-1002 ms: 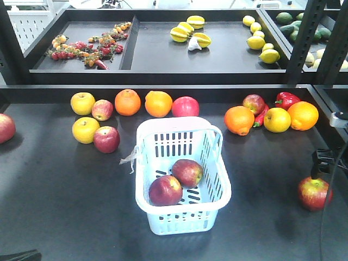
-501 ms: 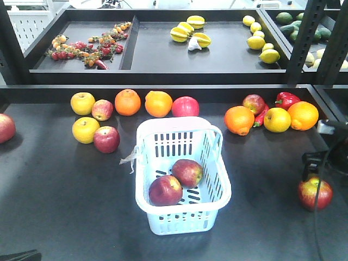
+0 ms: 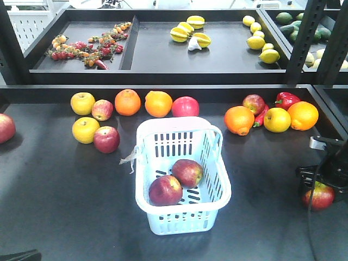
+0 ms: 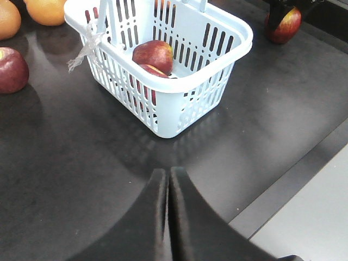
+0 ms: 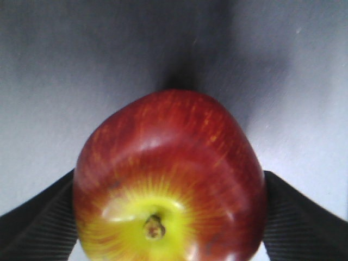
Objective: Pick three apples into basket with both arms
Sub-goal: 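Grasp the third red apple near the table edge with the right gripper, then lower the apple into the basket and open the right gripper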
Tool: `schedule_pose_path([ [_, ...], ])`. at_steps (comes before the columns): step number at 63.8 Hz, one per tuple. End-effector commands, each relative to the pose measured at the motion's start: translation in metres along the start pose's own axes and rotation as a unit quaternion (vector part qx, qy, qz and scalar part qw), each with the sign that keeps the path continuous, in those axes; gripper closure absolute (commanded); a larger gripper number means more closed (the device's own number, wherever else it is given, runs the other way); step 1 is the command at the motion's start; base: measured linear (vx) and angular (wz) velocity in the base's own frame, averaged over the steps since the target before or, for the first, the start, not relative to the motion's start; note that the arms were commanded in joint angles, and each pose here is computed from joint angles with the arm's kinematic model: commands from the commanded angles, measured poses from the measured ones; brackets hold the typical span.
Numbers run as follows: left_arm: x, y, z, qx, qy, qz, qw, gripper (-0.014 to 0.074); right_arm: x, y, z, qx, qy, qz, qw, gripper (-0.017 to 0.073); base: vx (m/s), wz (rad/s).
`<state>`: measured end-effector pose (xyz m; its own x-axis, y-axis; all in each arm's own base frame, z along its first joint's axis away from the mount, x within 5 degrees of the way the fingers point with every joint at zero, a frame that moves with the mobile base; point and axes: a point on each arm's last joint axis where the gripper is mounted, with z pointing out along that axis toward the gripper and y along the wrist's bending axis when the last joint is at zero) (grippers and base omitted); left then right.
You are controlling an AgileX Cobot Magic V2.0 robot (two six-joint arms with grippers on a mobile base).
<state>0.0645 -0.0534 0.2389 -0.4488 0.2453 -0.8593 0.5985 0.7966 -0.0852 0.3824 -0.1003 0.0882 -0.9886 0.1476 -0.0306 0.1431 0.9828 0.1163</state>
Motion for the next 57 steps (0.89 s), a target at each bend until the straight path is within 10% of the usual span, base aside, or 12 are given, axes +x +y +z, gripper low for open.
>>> schedule_pose_path([
  [1,-0.015,-0.001,-0.003,0.005,-0.045,-0.011,0.999,0.0601,-0.007,0.002,-0.029,0.003,-0.041,-0.003,0.999,0.0209,0.00,0.00],
  [24,-0.015,-0.001,-0.003,0.005,-0.045,-0.011,0.999,0.0601,0.004,0.042,-0.127,-0.131,-0.147,-0.063,0.979,0.0566,0.00,0.00],
  [42,-0.015,-0.001,-0.003,0.005,-0.046,-0.011,0.999,0.0601,0.050,0.094,-0.210,-0.281,-0.164,-0.156,0.932,0.0564,0.00,0.00],
  [57,-0.015,-0.001,-0.003,0.005,-0.047,-0.011,0.999,0.0601,0.076,0.174,-0.216,-0.312,-0.120,-0.253,0.908,0.0564,0.00,0.00],
])
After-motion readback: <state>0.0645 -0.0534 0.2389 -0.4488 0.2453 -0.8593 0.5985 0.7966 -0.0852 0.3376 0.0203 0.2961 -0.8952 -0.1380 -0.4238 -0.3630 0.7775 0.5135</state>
